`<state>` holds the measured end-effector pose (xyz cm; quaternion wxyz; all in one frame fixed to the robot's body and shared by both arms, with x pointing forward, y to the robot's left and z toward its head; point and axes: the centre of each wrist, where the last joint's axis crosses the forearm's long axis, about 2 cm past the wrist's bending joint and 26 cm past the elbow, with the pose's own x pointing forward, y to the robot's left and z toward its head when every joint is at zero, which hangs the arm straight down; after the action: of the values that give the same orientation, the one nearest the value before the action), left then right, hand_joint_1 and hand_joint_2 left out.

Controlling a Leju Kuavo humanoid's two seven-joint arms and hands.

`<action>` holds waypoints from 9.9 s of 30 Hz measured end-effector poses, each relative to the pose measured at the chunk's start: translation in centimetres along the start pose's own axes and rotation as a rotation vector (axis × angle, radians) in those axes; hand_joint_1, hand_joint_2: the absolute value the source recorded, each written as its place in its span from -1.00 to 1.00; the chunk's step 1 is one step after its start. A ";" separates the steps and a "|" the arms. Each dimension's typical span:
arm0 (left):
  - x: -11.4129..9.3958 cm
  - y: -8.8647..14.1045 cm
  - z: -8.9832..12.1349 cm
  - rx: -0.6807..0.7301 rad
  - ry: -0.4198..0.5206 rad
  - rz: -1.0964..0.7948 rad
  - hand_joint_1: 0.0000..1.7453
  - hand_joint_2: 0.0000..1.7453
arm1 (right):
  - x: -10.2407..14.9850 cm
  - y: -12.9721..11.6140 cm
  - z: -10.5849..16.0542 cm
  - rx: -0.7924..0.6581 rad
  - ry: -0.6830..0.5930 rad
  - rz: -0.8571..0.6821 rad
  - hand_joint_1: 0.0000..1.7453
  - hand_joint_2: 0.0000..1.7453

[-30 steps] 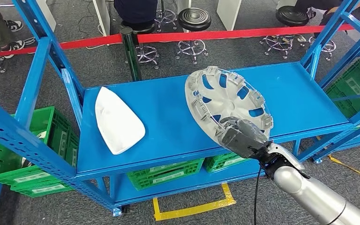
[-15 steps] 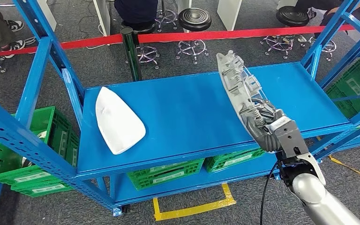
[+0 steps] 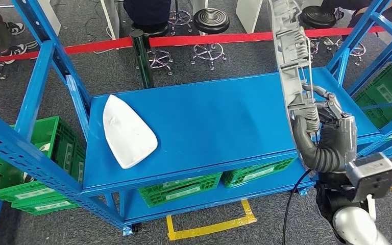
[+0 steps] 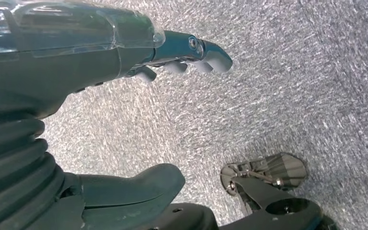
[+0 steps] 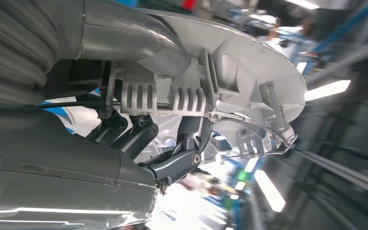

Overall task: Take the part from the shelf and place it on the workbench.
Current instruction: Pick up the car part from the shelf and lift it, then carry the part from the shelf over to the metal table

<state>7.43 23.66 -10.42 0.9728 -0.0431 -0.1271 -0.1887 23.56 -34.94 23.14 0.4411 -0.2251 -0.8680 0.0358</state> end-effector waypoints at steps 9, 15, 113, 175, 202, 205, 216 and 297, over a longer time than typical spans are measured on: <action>-0.1 0.4 0.0 0.016 -0.005 -0.005 -1.00 1.00 | 3.8 1.0 -0.5 -0.021 -0.132 -0.152 1.00 1.00; -0.3 0.7 0.0 0.034 -0.020 -0.006 -1.00 1.00 | 6.2 2.1 -0.4 0.012 -0.230 -0.314 1.00 1.00; -1.1 4.5 0.3 0.153 -0.156 0.113 -1.00 1.00 | 8.4 8.4 6.6 -0.114 -0.179 -0.399 1.00 1.00; -0.7 3.9 0.2 0.144 -0.144 0.084 -1.00 1.00 | 8.0 8.1 7.1 -0.125 -0.146 -0.423 1.00 1.00; -0.8 4.3 0.3 0.148 -0.117 0.083 -1.00 1.00 | 7.2 7.9 7.6 -0.105 -0.150 -0.335 1.00 1.00; -0.7 4.2 0.2 0.147 -0.119 0.083 -1.00 1.00 | 7.1 8.0 7.7 -0.102 -0.142 -0.334 1.00 1.00; -1.2 4.2 0.3 0.152 -0.117 0.082 -1.00 1.00 | 6.8 8.2 7.9 -0.094 -0.136 -0.319 1.00 1.00; 0.2 0.6 0.0 0.119 -0.180 0.155 -1.00 1.00 | 8.7 9.7 5.0 -0.025 -0.200 -0.372 1.00 1.00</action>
<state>7.79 24.17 -10.39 0.9700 -0.0117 -0.2210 -0.1004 18.64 -21.92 24.09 0.3489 -0.0617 -0.9345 -0.0346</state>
